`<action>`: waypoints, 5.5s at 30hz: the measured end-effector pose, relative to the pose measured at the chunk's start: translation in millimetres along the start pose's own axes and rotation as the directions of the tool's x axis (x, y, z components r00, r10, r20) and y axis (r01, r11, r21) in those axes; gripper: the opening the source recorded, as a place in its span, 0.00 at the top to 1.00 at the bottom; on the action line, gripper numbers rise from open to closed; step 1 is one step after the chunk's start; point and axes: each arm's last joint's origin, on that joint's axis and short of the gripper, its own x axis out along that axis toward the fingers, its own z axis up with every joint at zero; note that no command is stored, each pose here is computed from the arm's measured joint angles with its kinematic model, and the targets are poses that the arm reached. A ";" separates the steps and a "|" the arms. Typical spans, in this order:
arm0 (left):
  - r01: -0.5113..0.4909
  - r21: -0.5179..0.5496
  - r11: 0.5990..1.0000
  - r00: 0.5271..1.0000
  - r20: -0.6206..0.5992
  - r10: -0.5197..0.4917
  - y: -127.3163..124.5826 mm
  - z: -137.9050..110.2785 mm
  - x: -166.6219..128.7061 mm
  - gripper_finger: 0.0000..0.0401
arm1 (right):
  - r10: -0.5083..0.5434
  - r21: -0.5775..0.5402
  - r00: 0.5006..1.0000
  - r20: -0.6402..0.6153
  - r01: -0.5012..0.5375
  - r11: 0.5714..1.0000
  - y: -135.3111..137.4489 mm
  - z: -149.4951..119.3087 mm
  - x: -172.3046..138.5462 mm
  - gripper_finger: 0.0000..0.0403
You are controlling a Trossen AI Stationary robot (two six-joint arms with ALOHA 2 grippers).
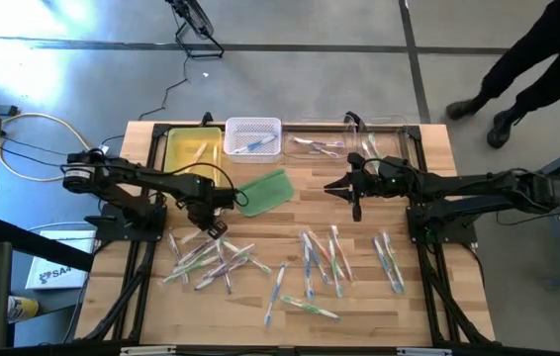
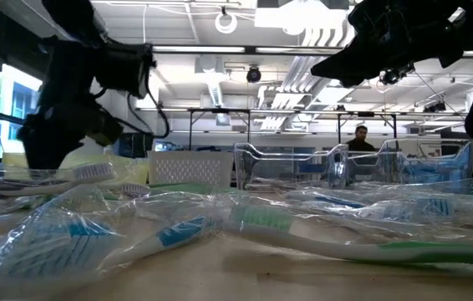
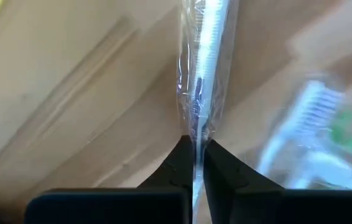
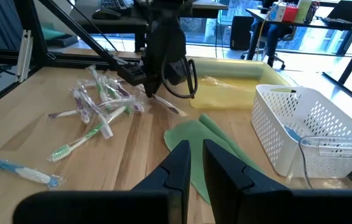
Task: Pick & Place Toothbrushes
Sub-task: Put the violet toothbrush into the left transparent bin
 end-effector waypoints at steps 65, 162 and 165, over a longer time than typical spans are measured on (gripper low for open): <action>-0.212 0.816 0.537 0.366 0.576 -0.731 -74.5 106.3 -217.4 0.97 | -0.043 -0.055 0.894 0.447 0.076 0.996 -14.3 70.0 49.0 0.55; -0.464 0.663 0.587 0.159 0.715 -0.681 -9.2 40.5 -168.4 0.54 | -0.522 -0.082 0.846 0.108 0.531 0.844 -64.2 50.7 45.1 0.96; -0.453 0.664 0.596 0.149 0.715 -0.683 -8.9 40.7 -165.8 0.54 | -0.559 -0.078 0.825 0.087 0.565 0.821 -75.2 47.6 41.4 0.96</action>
